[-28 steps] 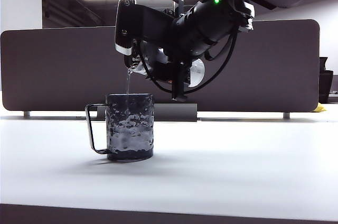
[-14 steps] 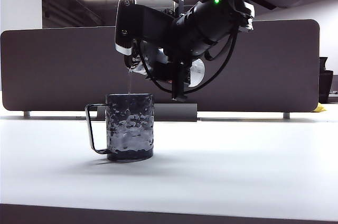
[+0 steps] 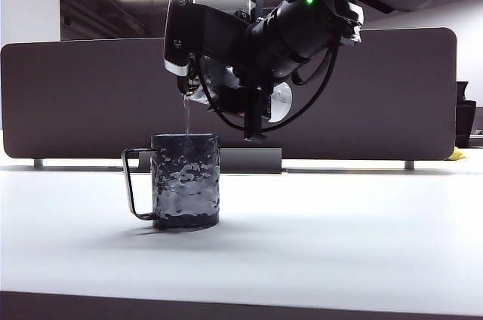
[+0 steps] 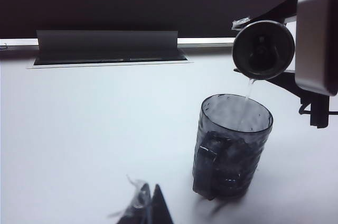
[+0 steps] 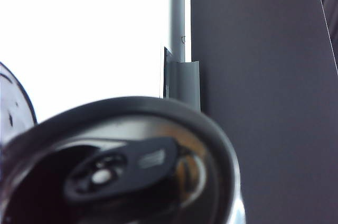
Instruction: Pick up the metal can, pour some water into the cup, then place the can back on the table.
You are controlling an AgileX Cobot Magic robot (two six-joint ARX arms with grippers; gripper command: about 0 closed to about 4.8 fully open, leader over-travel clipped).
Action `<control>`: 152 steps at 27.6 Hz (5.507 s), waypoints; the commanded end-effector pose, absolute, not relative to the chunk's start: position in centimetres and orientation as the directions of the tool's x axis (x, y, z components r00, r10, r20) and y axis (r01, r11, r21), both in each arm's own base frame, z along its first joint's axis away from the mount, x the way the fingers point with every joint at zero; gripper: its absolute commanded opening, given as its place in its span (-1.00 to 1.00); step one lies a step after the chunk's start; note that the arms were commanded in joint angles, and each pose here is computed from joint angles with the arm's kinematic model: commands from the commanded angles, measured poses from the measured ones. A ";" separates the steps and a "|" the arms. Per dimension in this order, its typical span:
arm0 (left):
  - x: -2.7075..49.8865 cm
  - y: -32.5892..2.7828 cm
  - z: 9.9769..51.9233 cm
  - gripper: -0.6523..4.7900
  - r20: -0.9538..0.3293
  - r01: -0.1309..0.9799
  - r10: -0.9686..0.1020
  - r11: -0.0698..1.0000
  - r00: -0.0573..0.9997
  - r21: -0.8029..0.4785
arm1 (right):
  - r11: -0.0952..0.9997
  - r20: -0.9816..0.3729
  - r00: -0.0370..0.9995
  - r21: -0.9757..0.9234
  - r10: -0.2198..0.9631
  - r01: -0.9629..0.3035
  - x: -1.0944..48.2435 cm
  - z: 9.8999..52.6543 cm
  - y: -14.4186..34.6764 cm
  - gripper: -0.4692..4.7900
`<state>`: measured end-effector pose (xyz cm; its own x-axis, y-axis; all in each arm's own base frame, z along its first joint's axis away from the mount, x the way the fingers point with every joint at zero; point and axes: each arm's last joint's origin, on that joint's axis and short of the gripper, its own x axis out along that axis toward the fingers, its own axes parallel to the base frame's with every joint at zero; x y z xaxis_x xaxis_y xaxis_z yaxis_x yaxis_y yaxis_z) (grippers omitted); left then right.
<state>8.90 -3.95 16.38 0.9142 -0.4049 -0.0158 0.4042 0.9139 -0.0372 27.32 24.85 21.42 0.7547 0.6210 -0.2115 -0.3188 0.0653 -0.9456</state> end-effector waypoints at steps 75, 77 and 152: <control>9.2 -3.1 16.5 -0.78 -0.009 0.318 -0.319 0.947 0.948 -0.034 | 0.972 -0.079 0.968 0.007 0.236 -0.236 23.6 16.0 16.9 0.10; 9.3 -3.0 16.5 -0.78 -0.009 0.303 -0.304 0.952 0.953 -0.034 | 0.974 -0.084 0.970 0.015 0.226 -0.226 23.2 15.7 16.5 0.10; 9.7 -0.2 16.5 -0.78 -0.009 0.040 -0.040 0.999 0.999 -0.034 | 0.974 -0.073 0.975 0.104 0.209 -0.201 21.5 13.7 13.4 0.10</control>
<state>9.74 -0.24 16.38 0.9990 -0.0408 -0.0166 0.0402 0.9985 -0.0376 21.47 13.27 13.38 0.9757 0.1956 -0.0991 -0.1871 0.9783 0.0889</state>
